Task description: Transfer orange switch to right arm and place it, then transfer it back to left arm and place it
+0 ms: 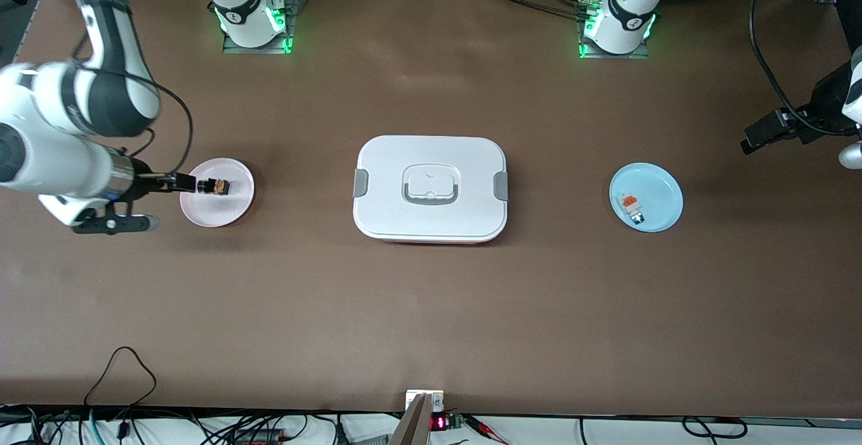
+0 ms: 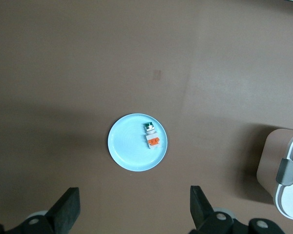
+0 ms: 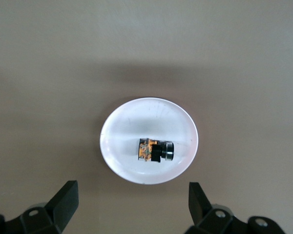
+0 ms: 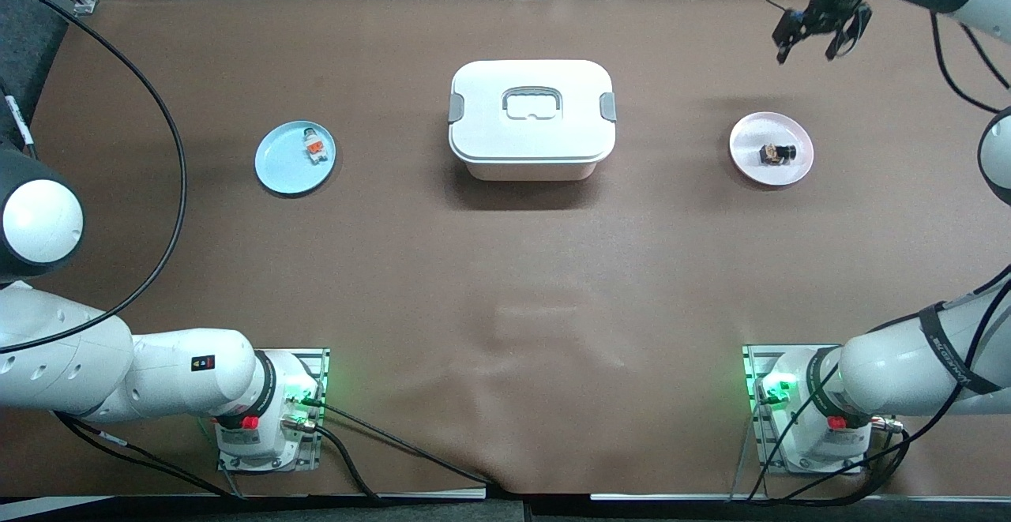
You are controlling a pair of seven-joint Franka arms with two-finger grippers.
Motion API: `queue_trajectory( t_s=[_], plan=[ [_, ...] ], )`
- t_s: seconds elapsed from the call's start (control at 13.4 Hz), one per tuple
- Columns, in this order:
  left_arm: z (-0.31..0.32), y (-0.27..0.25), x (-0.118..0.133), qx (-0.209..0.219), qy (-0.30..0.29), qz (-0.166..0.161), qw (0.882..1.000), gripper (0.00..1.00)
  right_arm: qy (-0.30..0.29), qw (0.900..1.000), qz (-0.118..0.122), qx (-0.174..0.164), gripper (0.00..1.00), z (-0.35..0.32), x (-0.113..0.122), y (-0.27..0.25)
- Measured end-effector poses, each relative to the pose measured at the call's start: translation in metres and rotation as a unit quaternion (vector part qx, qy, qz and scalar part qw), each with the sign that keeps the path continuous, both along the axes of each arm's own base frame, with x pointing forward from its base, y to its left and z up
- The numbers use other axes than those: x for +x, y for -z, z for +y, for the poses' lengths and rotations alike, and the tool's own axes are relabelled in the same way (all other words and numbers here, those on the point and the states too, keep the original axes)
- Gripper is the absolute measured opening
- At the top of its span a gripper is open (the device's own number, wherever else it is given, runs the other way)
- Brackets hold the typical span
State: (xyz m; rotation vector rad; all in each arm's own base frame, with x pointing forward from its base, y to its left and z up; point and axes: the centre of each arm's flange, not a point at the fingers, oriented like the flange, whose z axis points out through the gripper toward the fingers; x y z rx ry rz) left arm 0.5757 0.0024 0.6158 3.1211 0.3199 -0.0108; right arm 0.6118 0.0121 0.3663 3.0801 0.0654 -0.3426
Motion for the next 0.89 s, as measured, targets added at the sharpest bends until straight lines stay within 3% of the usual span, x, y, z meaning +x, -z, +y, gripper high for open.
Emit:
queue_trajectory(
  t_s=[0.37, 0.67, 0.89],
  plan=[
    [0.000, 0.000, 0.000, 0.000, 0.000, 0.000, 1.000, 0.99, 0.024, 0.999, 0.025, 0.001, 1.00, -0.031, -0.036, 0.088],
    [0.002, 0.000, 0.000, 0.000, -0.002, 0.000, 1.000, 0.99, 0.027, 0.999, 0.042, 0.002, 1.00, -0.034, -0.039, 0.115],
    [0.004, 0.000, 0.000, 0.000, -0.004, 0.000, 1.000, 0.99, 0.026, 0.999, 0.033, 0.003, 1.00, -0.034, -0.036, 0.137]
  ],
)
